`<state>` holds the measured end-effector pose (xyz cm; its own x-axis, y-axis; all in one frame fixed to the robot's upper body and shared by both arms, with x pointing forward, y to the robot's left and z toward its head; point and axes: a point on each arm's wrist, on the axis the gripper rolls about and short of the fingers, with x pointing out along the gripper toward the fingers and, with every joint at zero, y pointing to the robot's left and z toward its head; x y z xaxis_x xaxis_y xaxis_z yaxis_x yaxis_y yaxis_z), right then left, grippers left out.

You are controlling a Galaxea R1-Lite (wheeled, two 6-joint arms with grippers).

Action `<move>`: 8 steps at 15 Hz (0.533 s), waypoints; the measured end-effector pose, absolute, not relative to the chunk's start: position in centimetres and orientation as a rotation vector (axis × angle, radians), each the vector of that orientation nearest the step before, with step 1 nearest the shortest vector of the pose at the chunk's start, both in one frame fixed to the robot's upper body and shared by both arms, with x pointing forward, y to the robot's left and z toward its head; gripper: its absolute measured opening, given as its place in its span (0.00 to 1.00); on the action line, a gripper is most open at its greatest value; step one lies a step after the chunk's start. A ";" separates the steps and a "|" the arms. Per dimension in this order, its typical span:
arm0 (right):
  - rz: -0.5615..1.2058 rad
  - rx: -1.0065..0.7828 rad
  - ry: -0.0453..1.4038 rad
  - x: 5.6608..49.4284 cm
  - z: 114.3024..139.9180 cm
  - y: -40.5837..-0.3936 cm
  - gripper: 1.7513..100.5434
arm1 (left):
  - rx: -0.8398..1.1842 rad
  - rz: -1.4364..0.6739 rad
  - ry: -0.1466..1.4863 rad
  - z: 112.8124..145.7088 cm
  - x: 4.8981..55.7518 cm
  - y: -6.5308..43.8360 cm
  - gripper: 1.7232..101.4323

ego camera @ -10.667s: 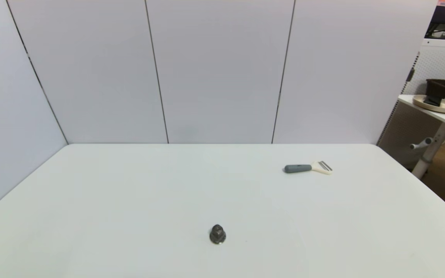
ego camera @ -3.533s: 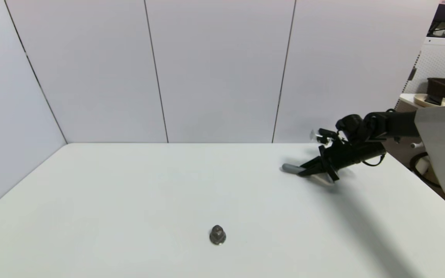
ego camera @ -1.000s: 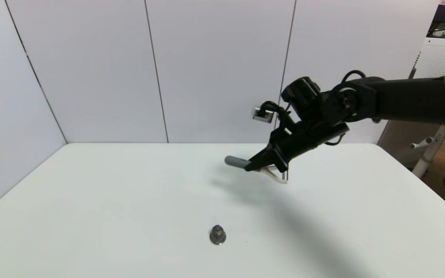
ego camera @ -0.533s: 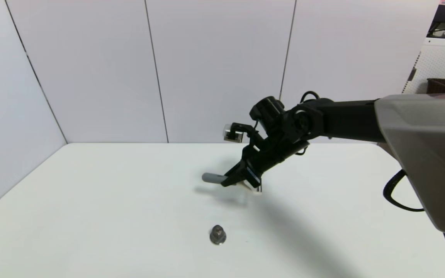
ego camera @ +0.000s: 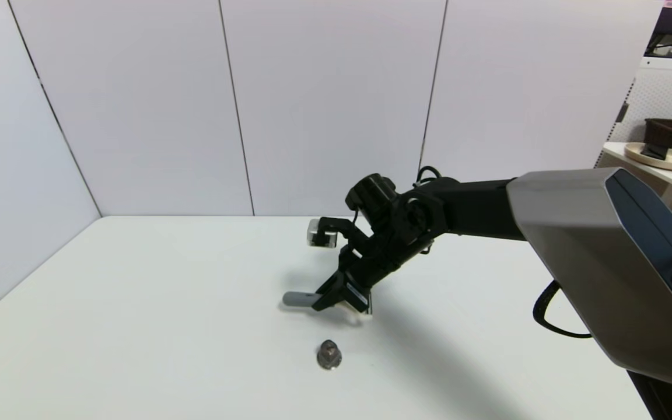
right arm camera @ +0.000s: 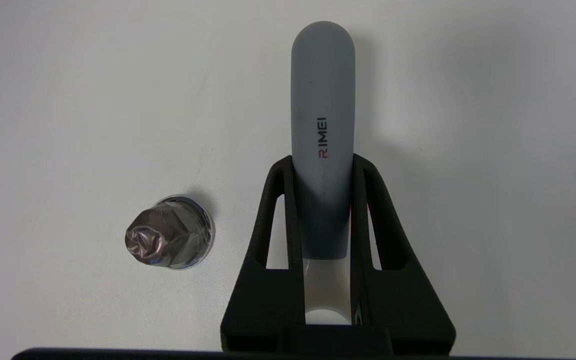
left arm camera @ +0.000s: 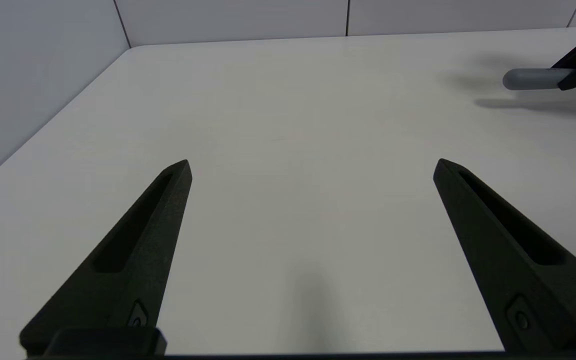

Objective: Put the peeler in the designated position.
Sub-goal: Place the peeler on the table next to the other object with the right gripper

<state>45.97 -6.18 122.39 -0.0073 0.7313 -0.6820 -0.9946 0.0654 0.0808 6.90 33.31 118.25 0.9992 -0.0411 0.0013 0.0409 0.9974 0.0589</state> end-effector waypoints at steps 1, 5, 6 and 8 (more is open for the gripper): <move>1.461 -0.508 0.666 46.0 122.1 -6.1 0.14 | 0.059 -0.041 -0.002 118.2 6.9 33.3 0.96; 1.470 -0.521 0.675 46.2 121.2 -6.0 0.14 | 0.059 -0.041 -0.002 118.2 6.9 33.3 0.96; 1.473 -0.521 0.679 46.2 121.1 -6.0 0.14 | 0.059 -0.041 -0.002 118.2 6.9 33.3 0.96; 1.479 -0.530 0.673 46.2 121.0 -6.0 0.14 | 0.059 -0.041 -0.002 118.2 6.9 33.3 0.96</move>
